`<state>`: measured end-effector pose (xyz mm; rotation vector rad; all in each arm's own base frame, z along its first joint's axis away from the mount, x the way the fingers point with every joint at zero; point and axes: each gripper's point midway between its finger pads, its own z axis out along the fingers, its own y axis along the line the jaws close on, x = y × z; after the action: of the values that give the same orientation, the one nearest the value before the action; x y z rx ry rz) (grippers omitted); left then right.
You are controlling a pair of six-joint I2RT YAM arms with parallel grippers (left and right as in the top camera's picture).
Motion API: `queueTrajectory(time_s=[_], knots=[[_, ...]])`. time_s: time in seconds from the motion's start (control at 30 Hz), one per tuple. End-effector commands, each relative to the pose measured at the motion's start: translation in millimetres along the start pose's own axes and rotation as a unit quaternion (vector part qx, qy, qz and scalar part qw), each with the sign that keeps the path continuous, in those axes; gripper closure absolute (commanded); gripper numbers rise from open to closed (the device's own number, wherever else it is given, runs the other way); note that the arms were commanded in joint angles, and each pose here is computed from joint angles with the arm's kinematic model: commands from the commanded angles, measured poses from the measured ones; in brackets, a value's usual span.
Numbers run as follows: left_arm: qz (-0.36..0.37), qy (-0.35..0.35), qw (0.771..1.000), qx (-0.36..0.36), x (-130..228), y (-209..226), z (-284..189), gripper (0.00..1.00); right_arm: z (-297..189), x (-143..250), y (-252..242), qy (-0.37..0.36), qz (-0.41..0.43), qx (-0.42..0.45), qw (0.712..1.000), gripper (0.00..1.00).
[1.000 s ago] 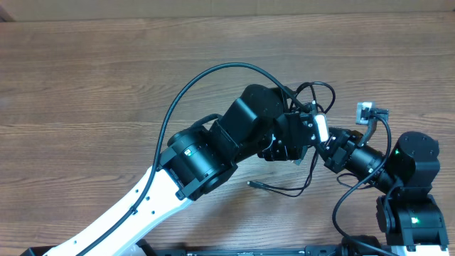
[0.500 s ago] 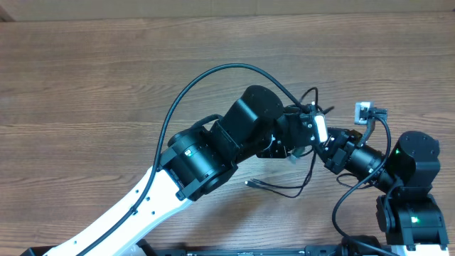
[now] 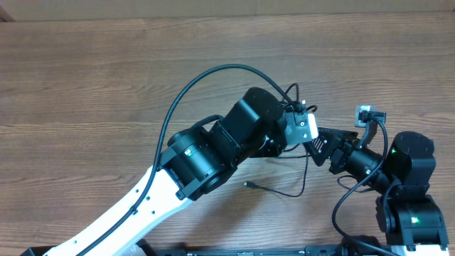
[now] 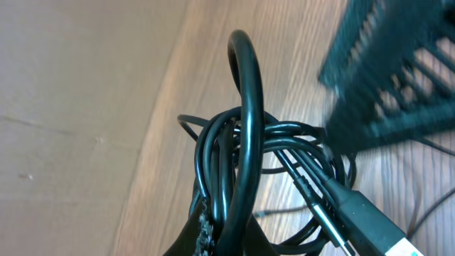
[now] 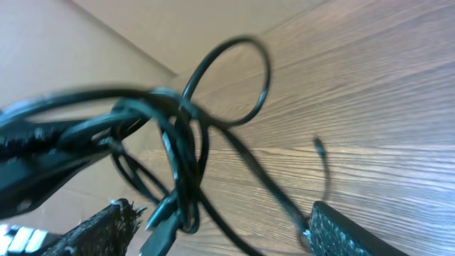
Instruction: Untangle cables
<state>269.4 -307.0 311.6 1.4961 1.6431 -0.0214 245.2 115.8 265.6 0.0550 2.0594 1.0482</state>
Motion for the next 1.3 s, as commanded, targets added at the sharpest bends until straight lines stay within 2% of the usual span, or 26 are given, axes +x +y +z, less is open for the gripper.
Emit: queueTrajectory(time_s=[0.0, 0.13, 0.37, 0.63, 0.8, 1.03, 1.27], knots=[[0.017, 0.004, 1.0, -0.014, 1, 7, -12, 0.96, -3, -8, -4, -0.02, -0.013, 0.021, 1.0, 0.23], [0.022, -0.001, 1.0, 0.001, 0, 1, -12, 0.96, -3, -8, -7, -0.023, -0.012, 0.028, 0.999, 0.23], [0.038, -0.065, 0.995, 0.069, -22, -22, -15, 0.96, -4, -8, -16, -0.026, -0.005, 0.053, 0.998, 0.23], [0.044, -0.115, 0.986, 0.115, -39, -37, -21, 0.96, -4, -8, -18, -0.027, -0.006, 0.058, 0.998, 0.23], [0.045, -0.14, 0.98, 0.135, -47, -44, -25, 0.96, -10, -8, -47, -0.041, 0.016, 0.137, 0.99, 0.23], [0.042, -0.154, 0.979, 0.126, -54, -39, -28, 0.96, -10, -7, -53, -0.041, 0.021, 0.15, 0.988, 0.22], [-0.018, -0.235, 0.969, 0.074, -95, -8, -39, 0.96, -6, 3, -62, -0.016, 0.038, 0.161, 0.986, 0.23]])
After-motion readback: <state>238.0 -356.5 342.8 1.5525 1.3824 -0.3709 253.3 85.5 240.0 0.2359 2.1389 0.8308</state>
